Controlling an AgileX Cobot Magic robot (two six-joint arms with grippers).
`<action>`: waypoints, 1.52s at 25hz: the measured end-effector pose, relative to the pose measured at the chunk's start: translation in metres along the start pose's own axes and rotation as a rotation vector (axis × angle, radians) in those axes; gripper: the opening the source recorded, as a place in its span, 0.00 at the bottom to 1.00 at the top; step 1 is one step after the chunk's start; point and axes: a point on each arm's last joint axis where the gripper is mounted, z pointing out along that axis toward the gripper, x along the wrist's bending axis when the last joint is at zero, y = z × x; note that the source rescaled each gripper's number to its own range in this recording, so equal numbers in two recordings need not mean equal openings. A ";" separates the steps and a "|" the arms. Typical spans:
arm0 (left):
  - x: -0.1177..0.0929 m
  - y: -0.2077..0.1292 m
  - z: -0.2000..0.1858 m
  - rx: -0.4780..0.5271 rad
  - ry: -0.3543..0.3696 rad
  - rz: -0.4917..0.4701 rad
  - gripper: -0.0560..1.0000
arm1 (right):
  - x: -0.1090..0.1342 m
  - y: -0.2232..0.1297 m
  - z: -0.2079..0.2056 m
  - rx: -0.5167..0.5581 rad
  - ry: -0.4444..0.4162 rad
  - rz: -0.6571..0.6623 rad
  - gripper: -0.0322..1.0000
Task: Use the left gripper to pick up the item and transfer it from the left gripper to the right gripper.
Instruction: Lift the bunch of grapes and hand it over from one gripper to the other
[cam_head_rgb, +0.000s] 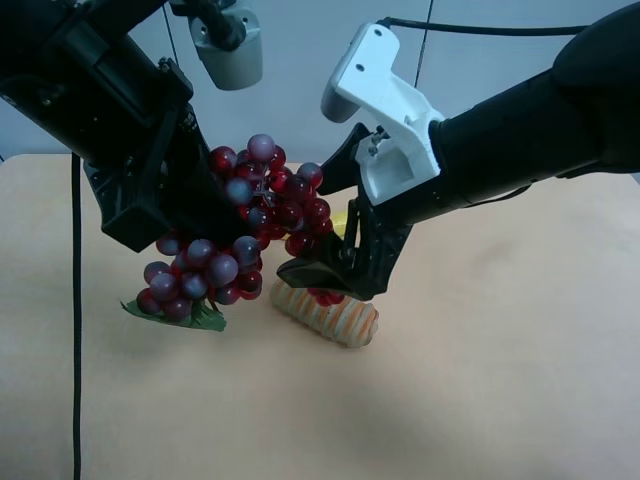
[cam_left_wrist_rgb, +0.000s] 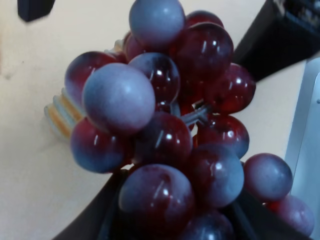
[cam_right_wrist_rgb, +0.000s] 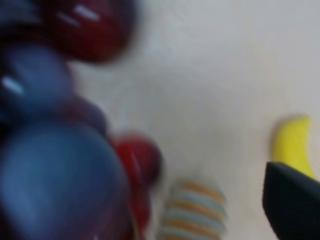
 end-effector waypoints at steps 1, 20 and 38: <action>0.000 0.000 0.000 0.000 0.000 0.000 0.07 | 0.003 0.001 0.004 -0.004 0.014 -0.022 1.00; -0.002 0.000 0.000 -0.001 -0.026 -0.014 0.06 | 0.010 0.003 0.019 -0.023 0.022 -0.061 0.08; 0.001 0.002 0.000 -0.018 0.010 -0.002 0.97 | 0.010 0.002 0.019 -0.021 0.019 -0.060 0.05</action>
